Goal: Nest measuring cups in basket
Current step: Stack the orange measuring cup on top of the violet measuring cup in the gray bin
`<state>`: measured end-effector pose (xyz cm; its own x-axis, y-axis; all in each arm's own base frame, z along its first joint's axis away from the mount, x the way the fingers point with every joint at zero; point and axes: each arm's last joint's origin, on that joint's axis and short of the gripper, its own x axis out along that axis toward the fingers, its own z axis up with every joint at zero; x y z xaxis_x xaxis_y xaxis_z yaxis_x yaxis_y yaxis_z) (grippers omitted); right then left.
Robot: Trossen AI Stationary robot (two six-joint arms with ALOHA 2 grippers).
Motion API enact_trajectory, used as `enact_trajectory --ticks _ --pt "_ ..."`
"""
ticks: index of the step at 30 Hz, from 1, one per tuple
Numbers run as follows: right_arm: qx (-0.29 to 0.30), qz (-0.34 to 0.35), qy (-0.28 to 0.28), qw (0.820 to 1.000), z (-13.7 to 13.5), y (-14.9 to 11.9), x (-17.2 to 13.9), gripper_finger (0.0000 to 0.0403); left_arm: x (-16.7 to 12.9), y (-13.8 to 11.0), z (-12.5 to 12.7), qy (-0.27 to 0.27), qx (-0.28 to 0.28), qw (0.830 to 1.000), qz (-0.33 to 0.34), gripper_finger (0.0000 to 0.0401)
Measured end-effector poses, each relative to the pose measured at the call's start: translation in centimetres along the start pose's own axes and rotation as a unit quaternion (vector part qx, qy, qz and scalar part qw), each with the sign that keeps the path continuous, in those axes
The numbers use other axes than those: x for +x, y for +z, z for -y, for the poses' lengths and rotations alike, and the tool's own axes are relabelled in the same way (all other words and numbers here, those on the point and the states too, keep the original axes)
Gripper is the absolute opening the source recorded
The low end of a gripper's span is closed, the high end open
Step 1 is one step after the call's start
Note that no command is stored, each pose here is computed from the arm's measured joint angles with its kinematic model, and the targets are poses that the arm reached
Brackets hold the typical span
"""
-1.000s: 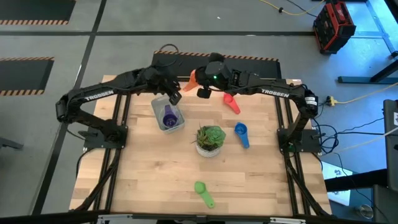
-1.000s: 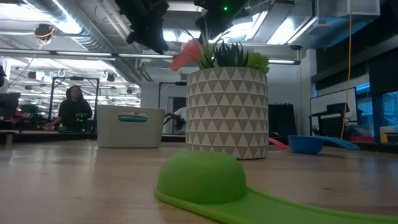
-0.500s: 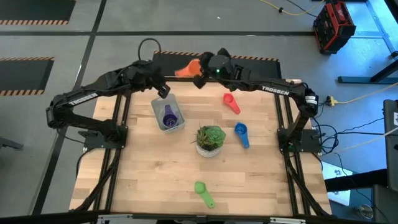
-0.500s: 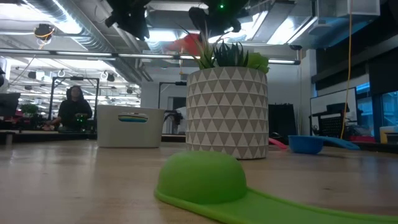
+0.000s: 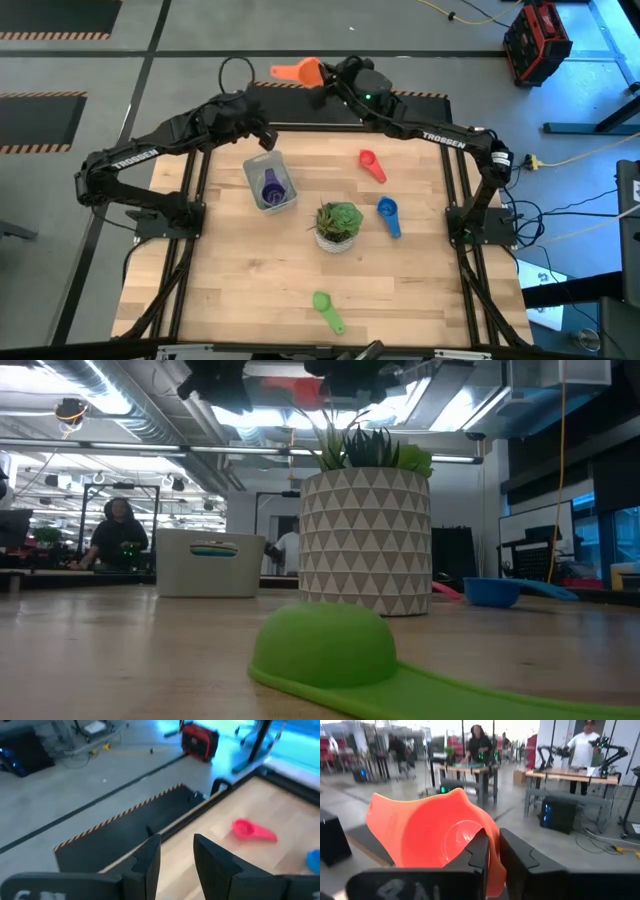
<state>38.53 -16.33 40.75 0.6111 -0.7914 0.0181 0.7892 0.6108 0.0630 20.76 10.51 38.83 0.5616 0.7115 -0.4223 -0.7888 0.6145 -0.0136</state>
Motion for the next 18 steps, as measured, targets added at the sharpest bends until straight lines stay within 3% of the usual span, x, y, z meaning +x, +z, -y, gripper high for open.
enact_trajectory --ticks 9,13,18 --pt "0.036 0.036 0.023 0.998 -0.1 0.8 -0.1 0.0041 -0.1 1.3 0.3 -0.014 -0.026 0.998 0.062 0.0110" --pt "0.044 0.033 0.063 0.996 -0.4 0.8 -0.1 0.0041 0.0 1.2 0.3 -0.013 -0.023 0.998 0.057 0.0110" --pt "0.039 0.032 0.066 0.997 -0.5 0.7 -0.1 0.0041 0.5 0.6 0.4 -0.007 -0.021 0.999 0.029 0.0110"
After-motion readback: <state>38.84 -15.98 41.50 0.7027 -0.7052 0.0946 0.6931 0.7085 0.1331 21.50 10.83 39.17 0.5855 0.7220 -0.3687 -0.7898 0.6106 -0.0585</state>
